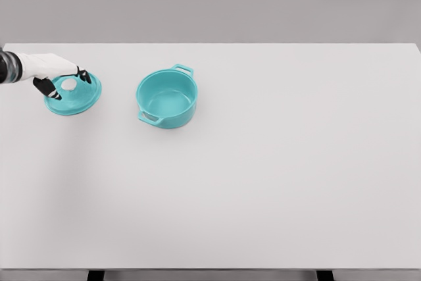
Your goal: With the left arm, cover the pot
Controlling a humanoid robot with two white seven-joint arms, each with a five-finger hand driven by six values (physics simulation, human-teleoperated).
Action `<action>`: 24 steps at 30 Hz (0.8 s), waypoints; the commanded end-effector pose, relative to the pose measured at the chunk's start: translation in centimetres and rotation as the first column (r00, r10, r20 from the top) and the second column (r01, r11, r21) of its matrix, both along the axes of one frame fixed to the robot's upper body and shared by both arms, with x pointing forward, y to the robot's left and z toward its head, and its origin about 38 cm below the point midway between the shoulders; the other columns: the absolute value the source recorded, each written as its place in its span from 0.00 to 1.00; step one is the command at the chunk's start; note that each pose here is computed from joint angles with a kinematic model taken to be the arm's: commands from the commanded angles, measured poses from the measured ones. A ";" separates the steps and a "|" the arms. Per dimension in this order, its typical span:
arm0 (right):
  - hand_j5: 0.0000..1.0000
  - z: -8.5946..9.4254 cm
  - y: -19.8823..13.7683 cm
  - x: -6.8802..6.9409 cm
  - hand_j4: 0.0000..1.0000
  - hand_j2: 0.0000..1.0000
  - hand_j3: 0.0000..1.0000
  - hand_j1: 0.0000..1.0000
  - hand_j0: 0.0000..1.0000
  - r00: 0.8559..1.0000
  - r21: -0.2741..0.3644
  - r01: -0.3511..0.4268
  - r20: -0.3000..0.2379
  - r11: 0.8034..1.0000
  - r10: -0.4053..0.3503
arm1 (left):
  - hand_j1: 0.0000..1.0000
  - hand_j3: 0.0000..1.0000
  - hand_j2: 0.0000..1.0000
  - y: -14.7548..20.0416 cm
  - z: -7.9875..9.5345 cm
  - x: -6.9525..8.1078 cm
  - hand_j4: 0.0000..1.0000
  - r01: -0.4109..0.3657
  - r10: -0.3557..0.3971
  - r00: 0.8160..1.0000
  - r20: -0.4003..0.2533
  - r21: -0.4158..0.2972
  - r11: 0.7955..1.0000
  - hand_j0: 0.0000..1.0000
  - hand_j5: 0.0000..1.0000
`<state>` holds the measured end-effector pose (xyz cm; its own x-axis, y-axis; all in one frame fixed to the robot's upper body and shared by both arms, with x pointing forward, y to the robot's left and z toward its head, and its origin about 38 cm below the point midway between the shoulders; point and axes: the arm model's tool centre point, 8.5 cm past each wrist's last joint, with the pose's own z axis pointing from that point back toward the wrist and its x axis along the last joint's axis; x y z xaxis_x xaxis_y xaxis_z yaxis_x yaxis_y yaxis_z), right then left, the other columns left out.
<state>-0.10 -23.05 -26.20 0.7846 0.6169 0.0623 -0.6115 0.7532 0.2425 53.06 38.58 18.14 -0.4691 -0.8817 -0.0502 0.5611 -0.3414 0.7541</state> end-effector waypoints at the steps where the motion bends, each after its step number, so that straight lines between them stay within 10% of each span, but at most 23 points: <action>1: 1.00 0.0 0.0 0.0 1.00 1.00 1.00 1.00 1.00 1.000 0.000 0.000 0.000 1.000 0.000 | 0.80 0.80 0.80 0.0 -0.1 0.1 0.80 -0.014 0.014 1.000 0.002 -0.004 1.000 0.80 0.80; 24: 1.00 0.0 0.0 0.0 1.00 1.00 1.00 1.00 1.00 1.000 0.000 0.000 0.000 1.000 0.000 | 0.73 0.73 0.73 -0.8 -0.2 0.4 0.73 -0.010 0.010 1.000 0.002 -0.020 1.000 0.73 0.73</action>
